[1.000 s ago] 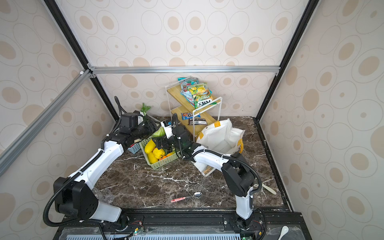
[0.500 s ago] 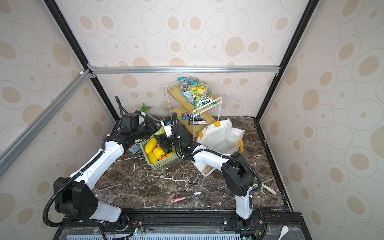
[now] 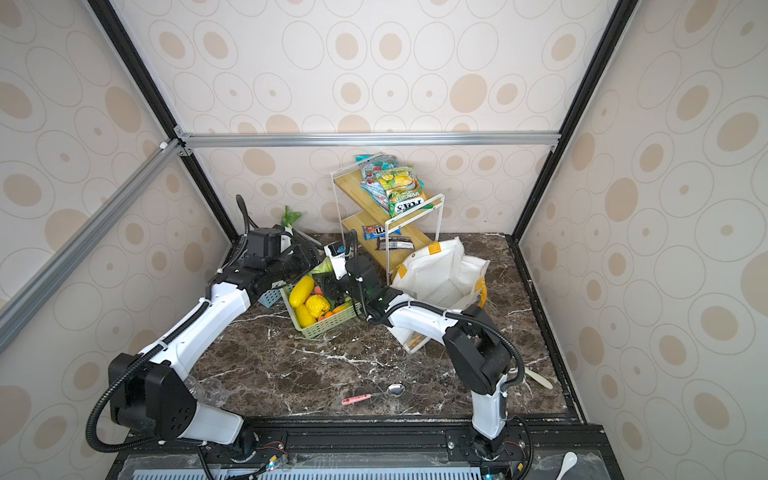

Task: Place the food into the grocery bag and tie it
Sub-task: 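Close the right gripper on the green cabbage held by the left gripper, then carry the green cabbage to the tote with the right gripper while the left withdraws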

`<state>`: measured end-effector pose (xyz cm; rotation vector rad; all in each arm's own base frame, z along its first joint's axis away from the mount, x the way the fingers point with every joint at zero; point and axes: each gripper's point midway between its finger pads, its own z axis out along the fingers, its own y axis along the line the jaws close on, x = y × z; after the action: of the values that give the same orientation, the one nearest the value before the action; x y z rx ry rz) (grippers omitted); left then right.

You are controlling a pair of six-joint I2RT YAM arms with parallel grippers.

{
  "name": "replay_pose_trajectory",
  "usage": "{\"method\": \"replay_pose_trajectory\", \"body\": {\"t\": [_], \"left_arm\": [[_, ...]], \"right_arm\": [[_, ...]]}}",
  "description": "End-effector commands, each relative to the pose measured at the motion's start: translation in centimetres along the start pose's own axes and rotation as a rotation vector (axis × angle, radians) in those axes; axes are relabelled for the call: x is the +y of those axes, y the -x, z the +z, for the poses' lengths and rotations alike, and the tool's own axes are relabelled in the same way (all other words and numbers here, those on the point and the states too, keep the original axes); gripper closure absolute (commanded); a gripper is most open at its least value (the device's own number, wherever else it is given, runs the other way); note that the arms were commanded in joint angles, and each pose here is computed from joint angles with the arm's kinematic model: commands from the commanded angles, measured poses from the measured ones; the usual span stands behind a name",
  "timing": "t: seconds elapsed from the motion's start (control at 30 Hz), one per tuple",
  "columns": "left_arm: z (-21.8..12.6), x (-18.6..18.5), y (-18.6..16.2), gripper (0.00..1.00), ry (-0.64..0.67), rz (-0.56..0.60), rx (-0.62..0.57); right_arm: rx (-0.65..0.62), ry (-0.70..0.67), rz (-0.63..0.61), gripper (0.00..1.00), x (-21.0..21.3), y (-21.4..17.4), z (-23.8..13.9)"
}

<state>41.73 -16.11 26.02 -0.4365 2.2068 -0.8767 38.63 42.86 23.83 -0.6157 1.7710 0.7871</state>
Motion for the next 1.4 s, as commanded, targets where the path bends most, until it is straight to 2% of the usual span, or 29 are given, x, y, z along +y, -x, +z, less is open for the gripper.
{"method": "replay_pose_trajectory", "body": {"t": [0.0,0.6,0.8,1.0,1.13,1.27,1.37], "left_arm": [[-0.8,-1.6,1.7,0.12,-0.027,0.034,-0.058],[-2.5,-0.6,5.5,0.11,-0.019,-0.005,-0.156],[-3.2,2.6,7.4,0.11,0.07,-0.016,-0.214],[-3.1,5.8,6.8,0.11,0.145,-0.021,-0.22],[-3.3,6.9,6.3,0.11,0.184,-0.015,-0.226],[-3.1,7.3,5.9,0.11,0.186,-0.011,-0.221],[-2.7,7.3,5.8,0.11,0.18,-0.013,-0.211]], "right_arm": [[-0.02,0.017,0.016,0.42,0.9,1.0,-1.5],[0.024,0.014,0.034,0.43,0.8,-0.4,-2.6],[0.023,0.027,0.064,0.43,1.3,0.7,-4.0],[0.043,0.027,0.07,0.43,2.0,2.5,-6.8],[0.082,-0.058,0.063,0.43,1.1,3.3,-9.5],[0.095,-0.171,0.0,0.42,-0.9,3.8,-12.3],[0.135,-0.259,0.047,0.43,-3.8,4.1,-14.5]]}}
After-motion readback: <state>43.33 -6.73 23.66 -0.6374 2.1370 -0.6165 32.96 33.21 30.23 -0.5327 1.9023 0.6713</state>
